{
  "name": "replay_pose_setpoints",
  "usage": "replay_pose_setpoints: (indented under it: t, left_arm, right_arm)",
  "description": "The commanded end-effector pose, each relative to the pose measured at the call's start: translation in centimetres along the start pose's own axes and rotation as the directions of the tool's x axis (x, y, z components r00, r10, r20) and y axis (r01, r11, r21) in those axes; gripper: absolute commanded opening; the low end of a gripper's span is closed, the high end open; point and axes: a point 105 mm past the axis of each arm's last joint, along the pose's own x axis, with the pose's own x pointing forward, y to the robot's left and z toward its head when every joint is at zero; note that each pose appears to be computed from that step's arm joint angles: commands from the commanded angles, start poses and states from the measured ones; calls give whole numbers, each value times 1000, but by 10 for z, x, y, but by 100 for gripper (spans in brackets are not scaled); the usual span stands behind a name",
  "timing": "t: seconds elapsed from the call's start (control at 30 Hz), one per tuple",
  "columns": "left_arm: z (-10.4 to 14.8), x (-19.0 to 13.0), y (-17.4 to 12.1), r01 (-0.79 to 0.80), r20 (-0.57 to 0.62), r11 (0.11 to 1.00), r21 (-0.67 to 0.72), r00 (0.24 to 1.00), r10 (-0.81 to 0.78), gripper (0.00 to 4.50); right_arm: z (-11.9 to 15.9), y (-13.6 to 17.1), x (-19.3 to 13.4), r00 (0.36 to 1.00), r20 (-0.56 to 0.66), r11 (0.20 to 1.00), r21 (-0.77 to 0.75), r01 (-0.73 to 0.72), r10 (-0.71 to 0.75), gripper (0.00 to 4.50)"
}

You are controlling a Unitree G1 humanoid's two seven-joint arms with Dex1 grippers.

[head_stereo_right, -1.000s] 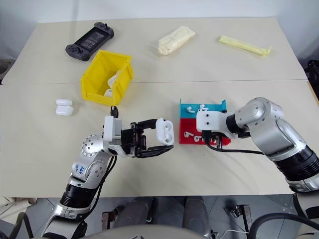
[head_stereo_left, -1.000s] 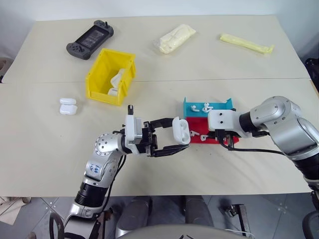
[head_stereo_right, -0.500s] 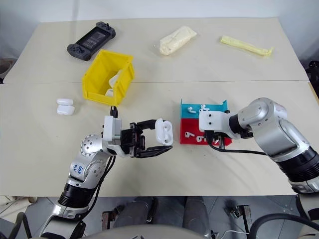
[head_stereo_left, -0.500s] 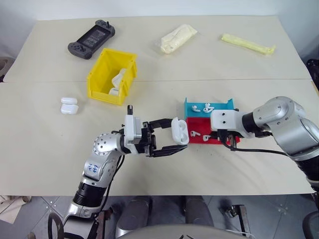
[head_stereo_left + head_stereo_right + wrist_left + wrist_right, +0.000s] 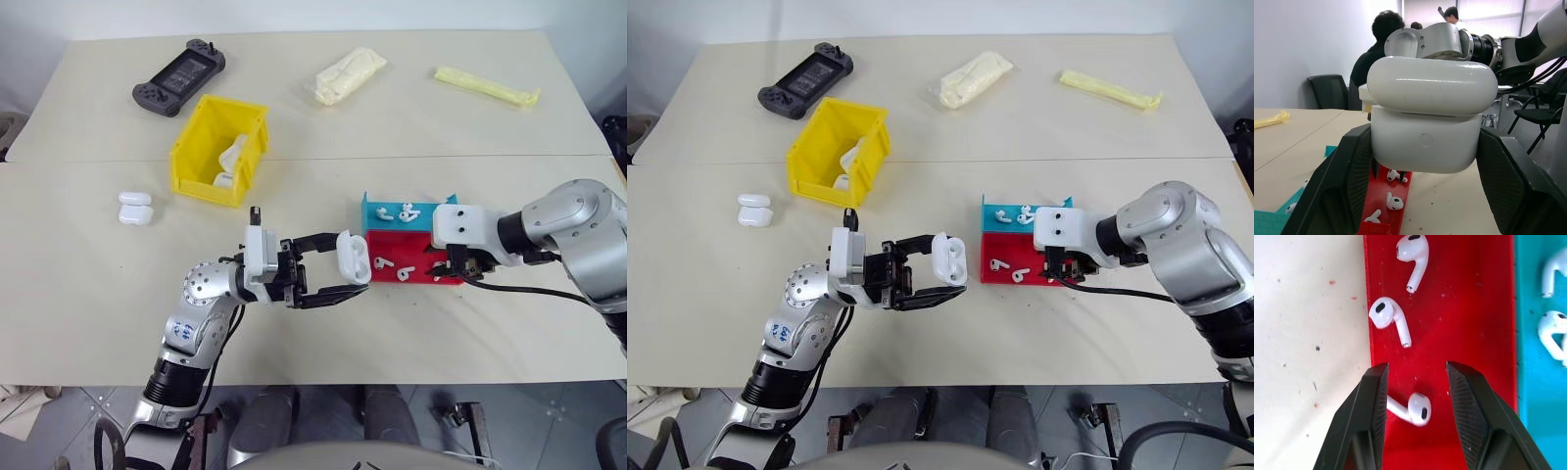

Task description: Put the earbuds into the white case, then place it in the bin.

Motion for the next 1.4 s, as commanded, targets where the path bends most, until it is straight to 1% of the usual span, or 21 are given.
replay_pose_setpoints:
  t: [0.03, 0.13, 0.5, 0.73, 1.03, 1.1, 1.2, 1.23, 1.4]
  left_arm:
    - [10, 2, -1, 6, 33, 1000, 27, 999, -7, 279]
    - [10, 2, -1, 5, 33, 1000, 27, 999, -6, 279]
    - [11, 0, -1, -11, 26, 999, 32, 1000, 11, 279]
    - [12, -1, -1, -19, 24, 999, 35, 1000, 18, 279]
    - [13, -1, -1, -23, 22, 999, 37, 1000, 22, 279]
    - [13, -1, -1, -23, 21, 999, 37, 1000, 22, 279]
    - [13, -1, -1, -22, 20, 999, 37, 1000, 22, 279]
    - [13, -1, -1, -22, 19, 999, 36, 1000, 21, 279]
    - [13, -2, -1, -22, 17, 999, 35, 1000, 21, 279]
  right_arm:
    - [21, 2, -6, 999, 46, 997, -82, -2, 5, 193]
    - [25, 6, 1, 998, 50, 993, -116, -18, 24, 193]
    - [29, 9, 21, 998, 24, 974, -222, -44, 50, 193]
    - [24, 8, 27, 999, -1, 966, -255, -50, 52, 193]
    - [23, 9, 31, 998, 3, 964, -259, -56, 59, 193]
    - [23, 10, 32, 998, 5, 965, -256, -59, 62, 155]
    - [23, 11, 33, 998, 5, 965, -254, -62, 65, 67]
    - [23, 11, 33, 998, 5, 966, -252, -64, 67, 46]
    - [22, 12, 33, 998, 6, 968, -245, -62, 66, 47]
